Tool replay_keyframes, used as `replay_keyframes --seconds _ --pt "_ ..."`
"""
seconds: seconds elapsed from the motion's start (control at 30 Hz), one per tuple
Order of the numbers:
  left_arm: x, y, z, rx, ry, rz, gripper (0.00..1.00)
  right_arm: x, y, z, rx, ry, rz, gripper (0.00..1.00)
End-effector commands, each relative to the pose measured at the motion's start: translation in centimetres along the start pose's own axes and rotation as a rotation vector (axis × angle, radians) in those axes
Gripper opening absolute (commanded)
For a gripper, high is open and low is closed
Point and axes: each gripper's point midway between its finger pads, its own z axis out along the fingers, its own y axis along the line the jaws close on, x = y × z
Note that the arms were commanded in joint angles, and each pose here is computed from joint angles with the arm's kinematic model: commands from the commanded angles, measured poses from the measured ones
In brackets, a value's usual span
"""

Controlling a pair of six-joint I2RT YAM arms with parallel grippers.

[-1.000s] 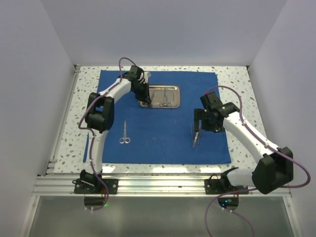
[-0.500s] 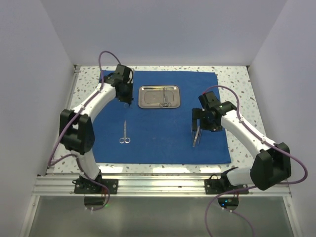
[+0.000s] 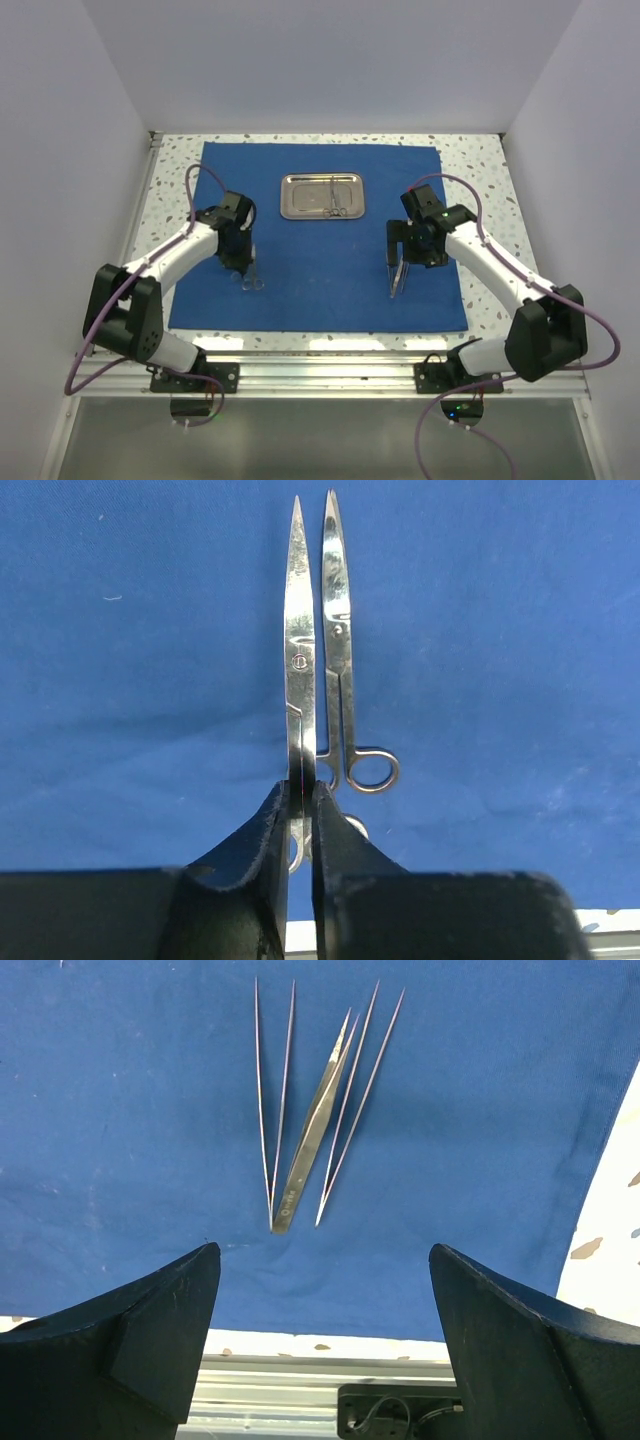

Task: Open and lay out the surgical kit
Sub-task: Place the medical item in the surgical kit, then pick up the medical item from the container.

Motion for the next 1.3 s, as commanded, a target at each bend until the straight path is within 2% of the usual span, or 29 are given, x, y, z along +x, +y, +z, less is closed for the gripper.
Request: replay_keyframes --seconds 0.0,0.03,0.13,0.2,0.23,0.3,0.33,0.37,0.43,0.47,0.53,0.57,0.6,0.63,0.67,0.7,0.77,0.87,1.0,1.27 --pt "-2.3 -1.0 -1.2 0.029 -0.091 -0.029 0.15 -1.0 0.6 -0.2 -0.032 -0.025 -0.013 0.89" --pt "-3.5 -1.4 -1.8 0.040 -0.117 -0.033 0.25 -0.9 0.6 -0.3 -0.033 -0.026 -0.014 0.89" --pt "-5.9 -2.3 -2.7 0.061 -0.155 -0.026 0.41 -0.8 0.4 -0.5 -0.031 -0.031 -0.008 0.89" --pt "-6.8 -2.5 -2.1 0.047 -0.136 -0.017 0.45 -0.5 0.3 -0.5 -0.031 -0.030 -0.005 0.89" --pt "-8.4 -3.0 -2.8 0.052 -0.163 -0.015 0.47 -0.6 0.3 -0.7 -0.034 -0.040 0.001 0.89" --pt "-9.4 -3.3 -1.8 0.030 -0.139 -0.014 0.47 -0.3 0.2 -0.9 -0.032 -0.039 0.004 0.89" --pt "-11.5 -4.0 -2.5 0.041 -0.176 -0.025 0.47 -0.2 0.0 -1.1 -0.030 -0.047 0.005 0.89" --pt "-11.7 -4.4 -1.3 0.031 -0.141 -0.025 0.47 -0.1 -0.2 -1.2 -0.025 -0.049 0.007 0.89" --pt "-14.6 -6.2 -1.7 0.060 -0.190 -0.023 0.47 0.0 -0.4 -1.4 -0.018 -0.053 0.006 0.89" --pt "-15.0 -6.8 0.1 0.056 -0.165 -0.013 0.47 0.0 -0.4 -1.6 -0.020 -0.059 0.008 0.89" --pt "-18.0 -9.6 -0.1 0.094 -0.218 0.011 0.46 0.2 -0.5 -1.7 -0.020 -0.061 0.013 0.89" --pt "-18.1 -10.4 2.3 0.086 -0.179 0.022 0.46 0.3 -0.5 -1.9 -0.023 -0.061 0.013 0.89" --pt "-20.2 -12.4 1.4 0.118 -0.221 0.034 0.45 0.2 -0.6 -2.0 -0.022 -0.061 0.016 0.89" --pt "-20.7 -13.2 1.9 0.125 -0.219 0.035 0.45 0.2 -0.6 -2.1 -0.020 -0.066 0.015 0.89" --pt "-20.3 -13.8 4.4 0.111 -0.171 0.042 0.45 0.3 -0.7 -2.2 -0.016 -0.062 0.016 0.89" --pt "-22.2 -15.5 3.4 0.145 -0.219 0.043 0.45 0.2 -0.7 -2.3 -0.016 -0.068 0.017 0.89" --pt "-22.4 -16.6 5.5 0.153 -0.194 0.029 0.45 0.3 -1.0 -2.5 -0.006 -0.068 0.013 0.89" --pt "-23.4 -17.9 6.5 0.191 -0.214 0.001 0.44 0.5 -1.1 -2.6 0.000 -0.064 0.016 0.89" --pt "-22.8 -20.0 8.0 0.277 -0.197 0.012 0.44 0.9 -1.3 -2.6 0.003 -0.054 0.014 0.89" --pt "-21.8 -22.7 9.3 0.355 -0.177 0.007 0.45 1.3 -1.8 -2.9 0.023 -0.051 0.015 0.89"
